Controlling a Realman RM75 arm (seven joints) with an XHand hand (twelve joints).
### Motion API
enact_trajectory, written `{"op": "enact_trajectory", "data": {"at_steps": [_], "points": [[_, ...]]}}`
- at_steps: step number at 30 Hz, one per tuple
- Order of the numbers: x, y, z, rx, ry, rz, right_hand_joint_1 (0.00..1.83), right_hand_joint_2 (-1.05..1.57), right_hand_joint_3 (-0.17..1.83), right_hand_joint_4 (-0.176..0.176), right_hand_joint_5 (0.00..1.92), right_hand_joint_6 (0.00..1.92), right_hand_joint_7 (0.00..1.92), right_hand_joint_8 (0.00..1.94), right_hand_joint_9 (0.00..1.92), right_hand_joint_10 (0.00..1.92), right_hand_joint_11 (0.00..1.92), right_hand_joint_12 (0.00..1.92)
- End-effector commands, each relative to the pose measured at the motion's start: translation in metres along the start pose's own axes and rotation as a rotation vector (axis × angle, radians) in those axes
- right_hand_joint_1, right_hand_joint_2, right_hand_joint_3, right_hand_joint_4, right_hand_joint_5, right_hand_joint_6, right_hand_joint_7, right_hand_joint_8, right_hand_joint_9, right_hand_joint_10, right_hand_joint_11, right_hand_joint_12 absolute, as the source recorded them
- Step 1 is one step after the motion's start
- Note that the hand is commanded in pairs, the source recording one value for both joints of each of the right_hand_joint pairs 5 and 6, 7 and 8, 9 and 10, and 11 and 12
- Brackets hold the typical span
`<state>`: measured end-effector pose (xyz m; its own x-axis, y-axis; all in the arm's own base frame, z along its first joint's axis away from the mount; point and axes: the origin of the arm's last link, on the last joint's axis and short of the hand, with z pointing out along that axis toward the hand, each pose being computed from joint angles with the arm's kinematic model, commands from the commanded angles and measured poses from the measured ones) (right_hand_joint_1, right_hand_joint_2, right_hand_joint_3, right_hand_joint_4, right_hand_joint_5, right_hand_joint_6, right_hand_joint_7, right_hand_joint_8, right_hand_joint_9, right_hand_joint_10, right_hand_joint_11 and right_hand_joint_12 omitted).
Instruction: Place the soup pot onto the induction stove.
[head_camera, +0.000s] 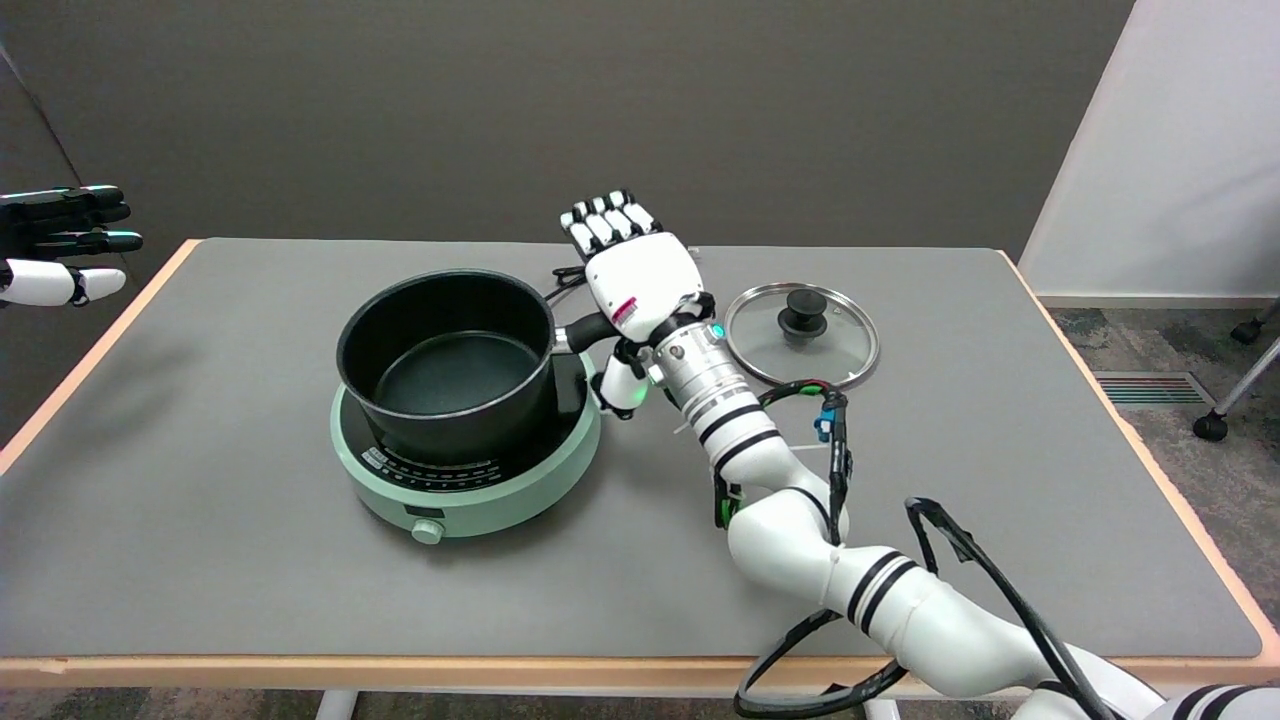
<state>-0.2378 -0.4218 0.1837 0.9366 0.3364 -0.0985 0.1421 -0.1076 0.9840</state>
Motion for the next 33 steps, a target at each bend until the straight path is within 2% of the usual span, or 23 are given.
{"op": "enact_trajectory", "data": {"at_steps": [1,7,10,15,20,24,27,29,33], "points": [[0.031,0.01,0.007,0.015,0.018,0.005,1.17,-0.5,1.18,-0.046,0.21,0.21,0.21,0.21,0.21,0.21,0.21,0.21],[0.05,0.02,0.009,0.021,0.029,0.002,1.19,-0.6,1.13,0.028,0.2,0.2,0.2,0.2,0.2,0.2,0.2,0.2],[0.07,0.03,0.009,0.015,0.062,0.003,1.2,-0.64,1.12,0.04,0.17,0.17,0.17,0.17,0.17,0.17,0.17,0.17],[0.103,0.056,-0.004,-0.045,0.137,0.067,1.19,-0.71,1.11,0.044,0.13,0.13,0.13,0.13,0.13,0.13,0.13,0.13],[0.139,0.104,-0.039,-0.178,0.252,0.191,1.19,-0.7,1.08,0.056,0.06,0.06,0.06,0.06,0.06,0.06,0.06,0.06],[0.153,0.135,-0.067,-0.274,0.32,0.203,1.18,-0.67,1.08,0.064,0.04,0.04,0.04,0.04,0.04,0.04,0.04,0.04],[0.159,0.164,-0.09,-0.376,0.397,0.16,1.12,-0.56,1.0,0.065,0.05,0.05,0.05,0.05,0.05,0.05,0.05,0.05],[0.156,0.188,-0.11,-0.469,0.453,0.104,1.08,-0.43,0.91,0.049,0.05,0.05,0.05,0.05,0.05,0.05,0.05,0.05],[0.142,0.225,-0.136,-0.606,0.483,0.026,1.06,-0.27,0.81,0.013,0.05,0.05,0.05,0.05,0.05,0.05,0.05,0.05]]}}
